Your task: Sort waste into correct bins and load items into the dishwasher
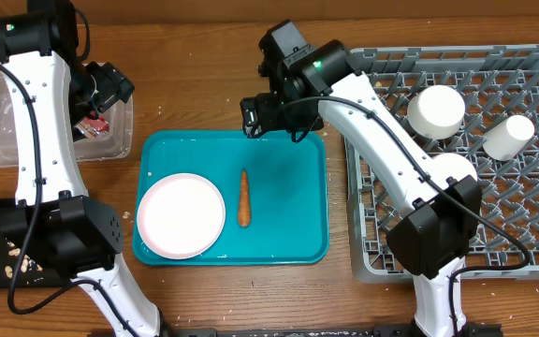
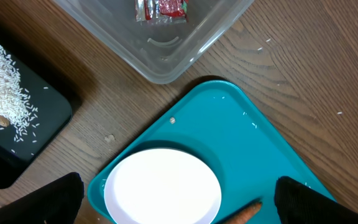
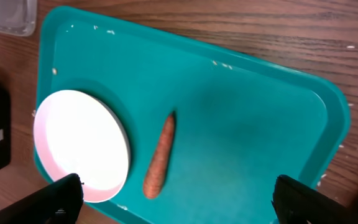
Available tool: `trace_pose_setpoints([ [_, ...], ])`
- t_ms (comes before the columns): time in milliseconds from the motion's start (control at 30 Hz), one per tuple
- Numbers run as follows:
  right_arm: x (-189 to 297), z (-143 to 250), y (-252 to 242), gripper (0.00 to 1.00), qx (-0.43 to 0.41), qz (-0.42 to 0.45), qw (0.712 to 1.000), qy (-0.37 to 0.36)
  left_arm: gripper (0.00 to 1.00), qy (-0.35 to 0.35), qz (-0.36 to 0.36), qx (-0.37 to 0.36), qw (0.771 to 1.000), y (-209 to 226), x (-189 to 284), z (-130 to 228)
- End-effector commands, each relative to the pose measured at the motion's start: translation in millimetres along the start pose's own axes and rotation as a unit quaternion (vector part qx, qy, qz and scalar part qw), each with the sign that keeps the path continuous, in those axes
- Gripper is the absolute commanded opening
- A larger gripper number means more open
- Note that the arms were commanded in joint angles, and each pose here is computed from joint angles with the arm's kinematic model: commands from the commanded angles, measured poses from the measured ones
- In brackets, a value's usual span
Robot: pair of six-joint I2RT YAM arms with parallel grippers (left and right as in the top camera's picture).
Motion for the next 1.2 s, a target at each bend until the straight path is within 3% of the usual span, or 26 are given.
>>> trace_pose_setpoints([
  [0, 21, -2, -25, 1.0, -0.034, 0.044, 0.998, -0.024, 1.0, -0.017, 0.008, 0.004, 1.0, 0, 9, -1],
  [367, 117, 10, -180, 1.0, -0.24, 0.12, 0.96, -0.083, 1.0, -0.017, 0.008, 0.004, 1.0, 0, 9, -1],
  [667, 178, 67, -303, 1.0, -0.413, 0.163, 0.885, -0.141, 1.0, -0.017, 0.008, 0.004, 1.0, 0, 9, -1],
  [900, 202, 107, -350, 1.0, -0.475, 0.183, 0.846, -0.157, 1.0, -0.013, 0.013, 0.004, 1.0, -1, 9, 0],
  [1000, 208, 118, -360, 1.0, -0.49, 0.187, 0.836, -0.16, 1.0, -0.005, 0.051, 0.004, 0.999, -10, 10, -2],
  [1100, 211, 124, -365, 1.0, -0.498, 0.19, 0.831, -0.161, 1.0, 0.075, 0.081, -0.007, 0.994, -11, 11, 15],
  [1167, 212, 126, -367, 1.0, -0.5, 0.19, 0.829, -0.162, 1.0, 0.126, 0.14, -0.057, 0.98, -23, 15, 27],
])
Point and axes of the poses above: each gripper's point midway between its finger pads, its own x axis back along the fingers, its own y axis along the line the jaws close on, z = x × y, the point moved 9 cm from there along x, back along the fingers, and after that the axes turned 11 degrees about x, right-handed, at the moved point
